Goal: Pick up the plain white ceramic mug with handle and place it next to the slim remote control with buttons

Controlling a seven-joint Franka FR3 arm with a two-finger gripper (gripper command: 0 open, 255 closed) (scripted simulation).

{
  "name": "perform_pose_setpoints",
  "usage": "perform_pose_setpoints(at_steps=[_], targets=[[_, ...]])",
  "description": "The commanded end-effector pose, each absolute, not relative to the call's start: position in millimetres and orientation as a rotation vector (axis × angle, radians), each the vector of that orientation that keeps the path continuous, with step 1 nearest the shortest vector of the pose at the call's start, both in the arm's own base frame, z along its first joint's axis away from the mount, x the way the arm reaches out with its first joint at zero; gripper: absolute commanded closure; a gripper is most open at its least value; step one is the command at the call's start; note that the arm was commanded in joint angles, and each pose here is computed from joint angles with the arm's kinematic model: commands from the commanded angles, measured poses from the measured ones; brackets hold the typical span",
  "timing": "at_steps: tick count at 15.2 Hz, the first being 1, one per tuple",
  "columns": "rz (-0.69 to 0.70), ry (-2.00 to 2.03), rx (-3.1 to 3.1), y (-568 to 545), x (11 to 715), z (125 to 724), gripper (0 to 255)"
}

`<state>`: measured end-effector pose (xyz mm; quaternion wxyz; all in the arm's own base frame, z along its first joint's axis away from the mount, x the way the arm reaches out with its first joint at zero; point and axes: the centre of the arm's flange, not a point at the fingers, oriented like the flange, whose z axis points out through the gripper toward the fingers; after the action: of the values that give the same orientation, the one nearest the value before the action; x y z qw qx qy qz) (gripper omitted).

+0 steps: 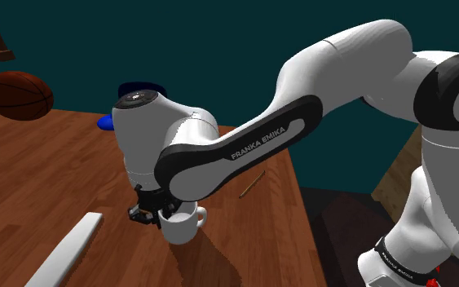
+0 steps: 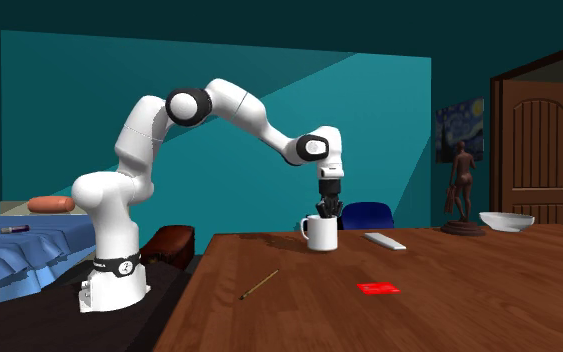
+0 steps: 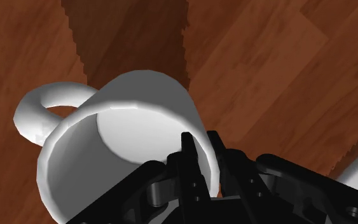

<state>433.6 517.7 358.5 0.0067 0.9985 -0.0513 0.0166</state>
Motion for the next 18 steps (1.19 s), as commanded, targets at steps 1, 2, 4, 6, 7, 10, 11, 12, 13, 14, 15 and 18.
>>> perform_pose_setpoints(at_steps=[1,2,4,6,7,10,11,12,13,14,15,18], targets=[[0.053,-0.161,3.124,518,432,355,255],[0.053,-0.161,3.124,518,432,355,255],[0.053,-0.161,3.124,518,432,355,255],[0.053,-0.161,3.124,518,432,355,255],[0.053,-0.161,3.124,518,432,355,255],[0.053,-0.161,3.124,518,432,355,0],[0.053,-0.161,3.124,518,432,355,0],[0.053,-0.161,3.124,518,432,355,0],[0.053,-0.161,3.124,518,432,355,0],[0.053,-0.161,3.124,518,432,368,0],[0.053,-0.161,3.124,518,432,381,0],[0.053,-0.161,3.124,518,431,405,0]])
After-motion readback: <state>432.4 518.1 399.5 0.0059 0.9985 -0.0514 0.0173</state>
